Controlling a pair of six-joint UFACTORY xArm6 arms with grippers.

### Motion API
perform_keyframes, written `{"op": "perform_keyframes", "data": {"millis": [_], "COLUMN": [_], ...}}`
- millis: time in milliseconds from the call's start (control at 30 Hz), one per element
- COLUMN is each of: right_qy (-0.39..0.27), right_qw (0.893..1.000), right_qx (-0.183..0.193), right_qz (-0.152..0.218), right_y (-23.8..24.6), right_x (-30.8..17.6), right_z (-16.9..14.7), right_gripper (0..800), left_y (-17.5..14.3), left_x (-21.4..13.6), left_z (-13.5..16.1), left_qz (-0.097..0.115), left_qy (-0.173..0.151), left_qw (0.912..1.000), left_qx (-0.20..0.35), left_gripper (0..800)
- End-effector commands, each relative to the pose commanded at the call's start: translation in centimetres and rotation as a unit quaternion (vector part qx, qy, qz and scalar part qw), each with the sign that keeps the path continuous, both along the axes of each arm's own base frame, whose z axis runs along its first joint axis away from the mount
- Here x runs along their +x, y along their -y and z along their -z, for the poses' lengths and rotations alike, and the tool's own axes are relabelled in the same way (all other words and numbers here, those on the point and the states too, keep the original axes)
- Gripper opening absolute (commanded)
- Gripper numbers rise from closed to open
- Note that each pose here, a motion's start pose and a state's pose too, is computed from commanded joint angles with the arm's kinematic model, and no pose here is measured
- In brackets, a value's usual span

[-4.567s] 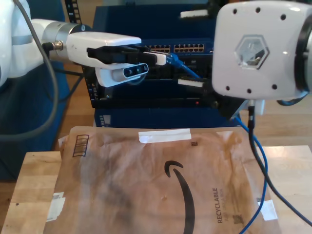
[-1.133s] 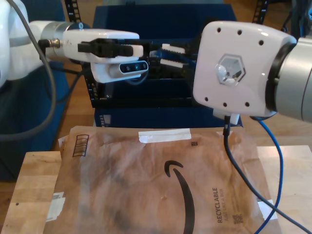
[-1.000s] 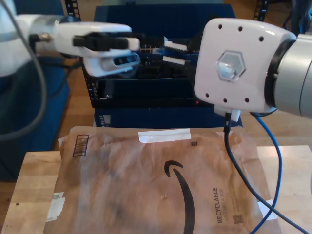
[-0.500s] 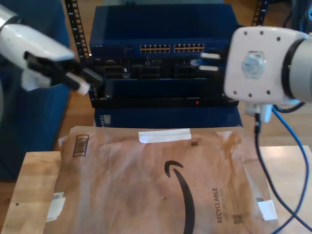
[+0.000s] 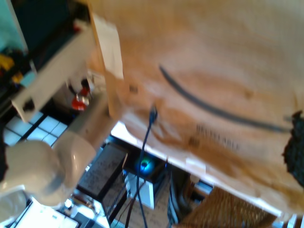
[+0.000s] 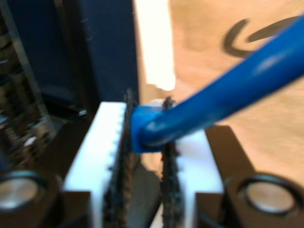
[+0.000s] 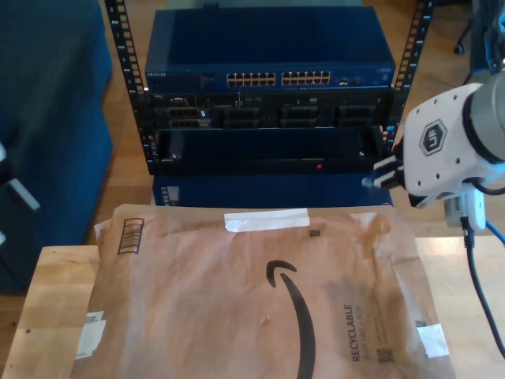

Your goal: Grab the cable and plug it in

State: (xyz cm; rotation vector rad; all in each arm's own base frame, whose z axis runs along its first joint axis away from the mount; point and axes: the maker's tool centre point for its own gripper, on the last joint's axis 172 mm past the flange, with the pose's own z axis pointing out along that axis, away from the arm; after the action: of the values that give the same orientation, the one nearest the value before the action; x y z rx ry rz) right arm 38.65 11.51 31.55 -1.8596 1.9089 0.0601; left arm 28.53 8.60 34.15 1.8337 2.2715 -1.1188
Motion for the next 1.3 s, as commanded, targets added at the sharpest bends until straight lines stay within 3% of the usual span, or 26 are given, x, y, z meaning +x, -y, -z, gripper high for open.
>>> {"op": "perform_keyframes", "data": {"millis": [133, 233, 367, 600, 700, 900, 1000, 1167, 1300], "right_qy": [-0.079, -0.082, -0.097, -0.135, -0.149, -0.176, -0.182, -0.190, -0.188], "right_qw": [0.997, 0.995, 0.992, 0.981, 0.977, 0.971, 0.970, 0.968, 0.969], "right_qx": [-0.015, -0.038, -0.050, -0.103, -0.117, -0.139, -0.141, -0.144, -0.143], "right_qz": [0.015, 0.034, 0.057, 0.095, 0.101, 0.082, 0.080, 0.078, 0.075], "right_y": [0.3, 1.3, 1.8, 3.7, 3.3, 0.6, 0.1, 0.2, 0.0], "right_x": [-0.9, -0.1, 0.2, -0.3, -1.0, -3.8, -4.4, -5.3, -5.4], "right_z": [2.0, 1.9, 2.4, 5.2, 6.3, 9.2, 9.7, 10.7, 11.4], "right_gripper": [4, 4, 4, 4, 4, 4, 4, 4, 4], "left_y": [-2.4, -4.9, -5.8, -5.2, -5.9, -8.9, -10.4, -9.4, -7.7], "left_x": [-3.5, -5.9, -9.1, -16.2, -19.2, -24.2, -26.9, -29.1, -30.3], "left_z": [1.8, 5.0, 8.0, 10.3, 12.2, 17.8, 18.8, 19.6, 20.5], "left_qz": [0.039, 0.033, 0.027, 0.086, 0.085, 0.073, 0.066, 0.066, 0.041], "left_qy": [0.018, 0.027, 0.036, 0.033, 0.040, 0.098, 0.136, 0.160, 0.162], "left_qw": [0.9991, 0.9986, 0.9987, 0.9947, 0.9940, 0.9907, 0.9867, 0.9845, 0.9858], "left_qx": [0.009, 0.032, 0.026, 0.046, 0.056, 0.060, 0.061, 0.031, 0.014], "left_gripper": [800, 800, 800, 800, 800, 800, 800, 800, 800]}}
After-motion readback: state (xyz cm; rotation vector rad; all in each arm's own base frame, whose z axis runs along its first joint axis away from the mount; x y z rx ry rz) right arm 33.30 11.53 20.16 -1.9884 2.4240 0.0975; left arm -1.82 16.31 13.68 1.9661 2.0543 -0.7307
